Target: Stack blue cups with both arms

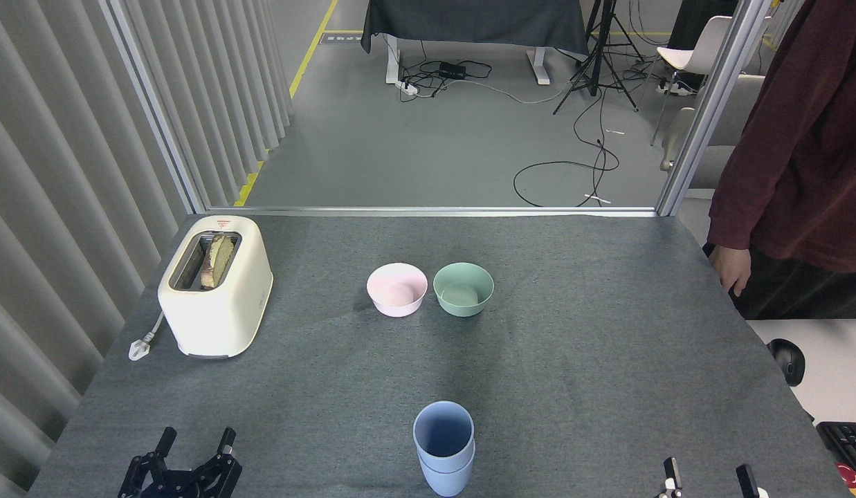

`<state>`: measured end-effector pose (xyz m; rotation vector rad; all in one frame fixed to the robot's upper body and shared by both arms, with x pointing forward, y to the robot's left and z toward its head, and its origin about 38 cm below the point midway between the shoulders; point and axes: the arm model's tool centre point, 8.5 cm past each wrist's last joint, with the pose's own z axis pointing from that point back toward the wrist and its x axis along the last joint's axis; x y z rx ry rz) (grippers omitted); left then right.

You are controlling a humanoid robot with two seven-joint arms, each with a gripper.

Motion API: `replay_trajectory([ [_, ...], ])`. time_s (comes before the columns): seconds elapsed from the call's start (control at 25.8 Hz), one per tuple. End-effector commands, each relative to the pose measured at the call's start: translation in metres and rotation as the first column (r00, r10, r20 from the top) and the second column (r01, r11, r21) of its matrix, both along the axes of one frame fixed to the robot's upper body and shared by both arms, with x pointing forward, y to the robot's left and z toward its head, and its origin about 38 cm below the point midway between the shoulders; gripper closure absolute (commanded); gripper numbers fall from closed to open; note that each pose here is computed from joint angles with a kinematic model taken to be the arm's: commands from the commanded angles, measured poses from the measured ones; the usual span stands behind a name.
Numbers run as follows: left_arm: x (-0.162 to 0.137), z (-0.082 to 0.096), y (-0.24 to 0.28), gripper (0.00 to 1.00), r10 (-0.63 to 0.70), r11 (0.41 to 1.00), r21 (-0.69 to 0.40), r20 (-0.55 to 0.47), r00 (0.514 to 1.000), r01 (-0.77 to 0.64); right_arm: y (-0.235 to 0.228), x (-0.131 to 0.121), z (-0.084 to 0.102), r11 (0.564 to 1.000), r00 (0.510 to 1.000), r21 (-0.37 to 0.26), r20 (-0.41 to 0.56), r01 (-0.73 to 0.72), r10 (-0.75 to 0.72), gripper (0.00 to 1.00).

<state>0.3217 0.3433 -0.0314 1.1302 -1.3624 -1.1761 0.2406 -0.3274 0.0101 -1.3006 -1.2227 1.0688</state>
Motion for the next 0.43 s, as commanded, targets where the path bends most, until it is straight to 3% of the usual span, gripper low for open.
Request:
replay_trajectory([
  [0.0, 0.002, 0.004, 0.0, 0.0, -0.001, 1.0, -0.002, 0.012, 1.0, 0.001, 0.011, -0.016, -0.019, 0.999, 0.997, -0.032, -0.067, 0.033, -0.035, 0.0],
  [0.39, 0.002, 0.005, -0.001, 0.0, -0.003, 1.0, -0.001, 0.018, 1.0, 0.003, 0.046, -0.008, -0.021, 1.0, 0.998, -0.028, -0.057, -0.014, 0.013, 0.0],
])
